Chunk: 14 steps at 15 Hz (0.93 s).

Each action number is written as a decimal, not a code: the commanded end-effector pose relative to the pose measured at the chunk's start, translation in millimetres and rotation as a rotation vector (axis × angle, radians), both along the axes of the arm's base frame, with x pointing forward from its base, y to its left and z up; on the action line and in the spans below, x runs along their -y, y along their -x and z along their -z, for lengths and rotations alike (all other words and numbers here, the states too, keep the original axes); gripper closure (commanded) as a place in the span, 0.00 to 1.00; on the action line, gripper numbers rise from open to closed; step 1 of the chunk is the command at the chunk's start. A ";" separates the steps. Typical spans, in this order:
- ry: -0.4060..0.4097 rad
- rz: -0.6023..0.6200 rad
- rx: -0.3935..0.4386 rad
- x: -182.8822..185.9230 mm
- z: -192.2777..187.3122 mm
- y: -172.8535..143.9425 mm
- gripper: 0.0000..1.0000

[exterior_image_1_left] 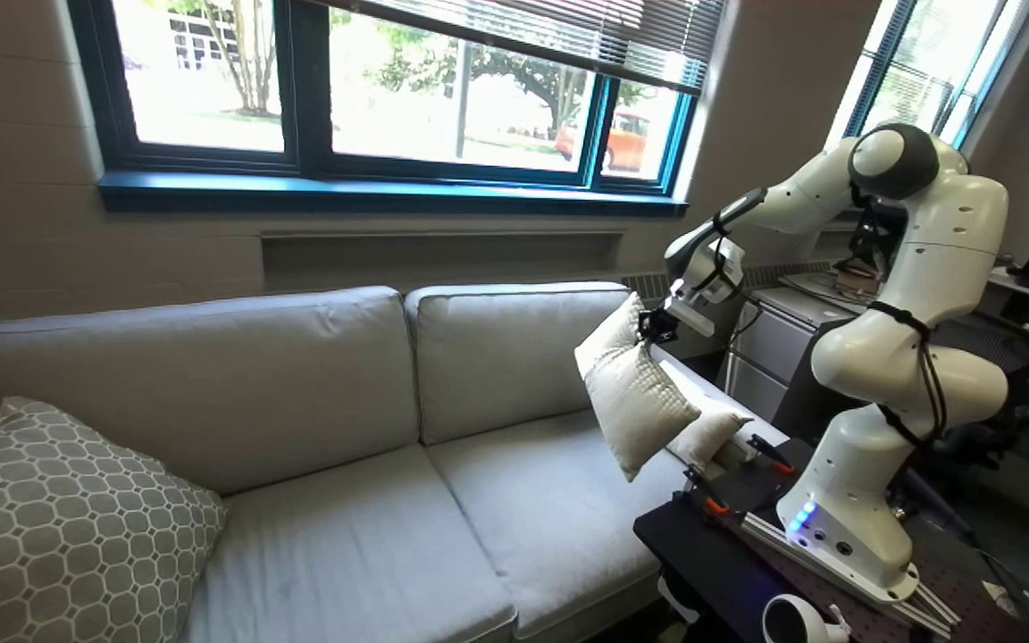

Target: Arrange the cushions, one in front of the other, against the armrest

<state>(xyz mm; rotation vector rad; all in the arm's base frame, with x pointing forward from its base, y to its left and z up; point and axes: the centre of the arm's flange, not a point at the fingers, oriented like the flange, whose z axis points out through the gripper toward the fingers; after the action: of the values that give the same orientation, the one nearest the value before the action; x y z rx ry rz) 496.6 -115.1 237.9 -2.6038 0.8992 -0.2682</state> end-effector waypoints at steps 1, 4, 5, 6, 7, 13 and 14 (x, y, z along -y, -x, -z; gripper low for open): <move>0.036 -0.010 -0.107 50.9 2.1 -2.2 0.98; 0.044 -0.038 -0.206 84.1 27.9 -8.3 0.98; 0.043 -0.058 -0.234 89.6 40.6 -15.6 0.98; 0.041 -0.071 -0.259 92.4 50.6 -22.3 0.98; 0.044 -0.086 -0.286 95.0 65.8 -32.7 0.98; 0.058 -0.148 -0.404 100.6 143.4 -85.7 0.98; 0.066 -0.153 -0.414 103.8 153.1 -91.2 0.97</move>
<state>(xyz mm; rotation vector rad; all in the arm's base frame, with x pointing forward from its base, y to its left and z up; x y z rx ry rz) 546.4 -200.2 108.4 -2.8065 0.8130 0.2409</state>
